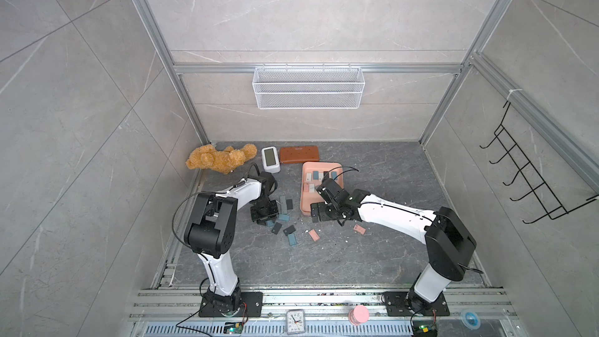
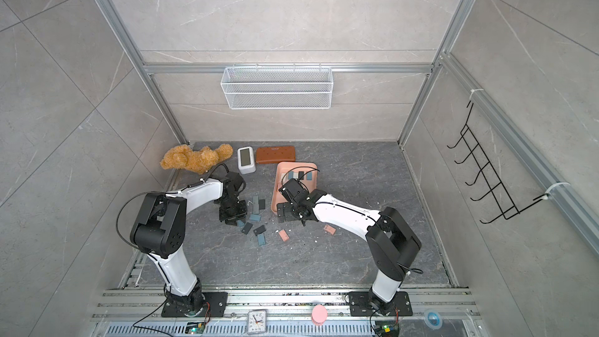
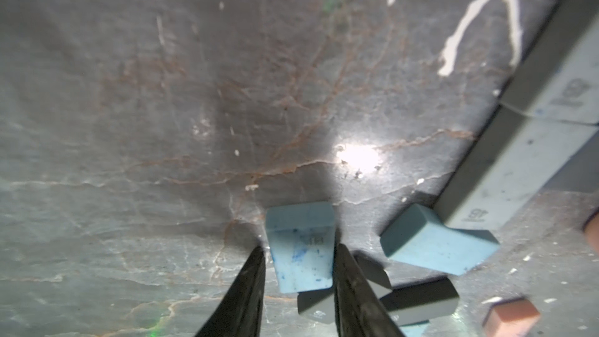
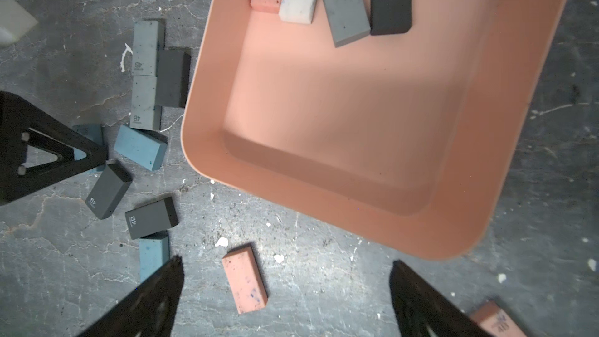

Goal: Put the eraser in the storage box
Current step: Pick up the eraser from the center of the board.

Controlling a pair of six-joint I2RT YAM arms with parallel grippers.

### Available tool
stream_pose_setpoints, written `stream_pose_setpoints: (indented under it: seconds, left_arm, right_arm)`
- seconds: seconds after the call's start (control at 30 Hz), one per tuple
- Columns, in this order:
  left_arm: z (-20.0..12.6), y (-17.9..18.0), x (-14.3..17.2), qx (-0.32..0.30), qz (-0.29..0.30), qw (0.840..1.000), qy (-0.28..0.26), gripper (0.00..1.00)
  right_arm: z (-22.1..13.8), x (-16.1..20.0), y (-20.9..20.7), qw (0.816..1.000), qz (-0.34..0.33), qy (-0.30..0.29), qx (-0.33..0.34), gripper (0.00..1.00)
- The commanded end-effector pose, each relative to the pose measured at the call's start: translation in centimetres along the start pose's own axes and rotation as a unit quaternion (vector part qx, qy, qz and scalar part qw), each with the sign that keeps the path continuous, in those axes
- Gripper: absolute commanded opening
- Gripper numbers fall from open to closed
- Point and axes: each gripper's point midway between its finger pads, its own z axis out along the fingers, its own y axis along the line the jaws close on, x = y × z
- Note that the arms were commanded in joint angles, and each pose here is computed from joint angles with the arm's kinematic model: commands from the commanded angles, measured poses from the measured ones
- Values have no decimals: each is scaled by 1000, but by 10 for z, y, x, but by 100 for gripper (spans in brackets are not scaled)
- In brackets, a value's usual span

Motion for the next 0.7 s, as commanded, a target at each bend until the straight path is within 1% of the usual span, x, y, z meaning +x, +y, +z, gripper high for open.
stream_pose_setpoints:
  seconds: [0.0, 0.1, 0.13, 0.37, 0.5, 0.67]
  left_arm:
    - [14, 10, 9, -31, 12, 999, 22, 31]
    - [13, 5, 6, -21, 13, 1000, 14, 24]
    - [11, 3, 5, -16, 14, 1000, 9, 23]
    - [-30, -10, -13, 11, 30, 998, -57, 19]
    - [-60, -22, -26, 35, 28, 994, -95, 19]
    - [-96, -44, -41, 82, 15, 987, -135, 19]
  right_arm:
    - [-12, -7, 0, 1000, 5, -18, 1, 100]
    - [-19, -11, 0, 1000, 0, -21, 4, 100]
    - [-20, -12, -1, 1000, 1, -22, 6, 100]
    - [-37, -18, -2, 1000, 12, -21, 7, 100]
    - [-44, -24, -10, 999, 37, -18, 7, 100]
    - [-54, -35, -35, 995, 94, -11, 9, 100]
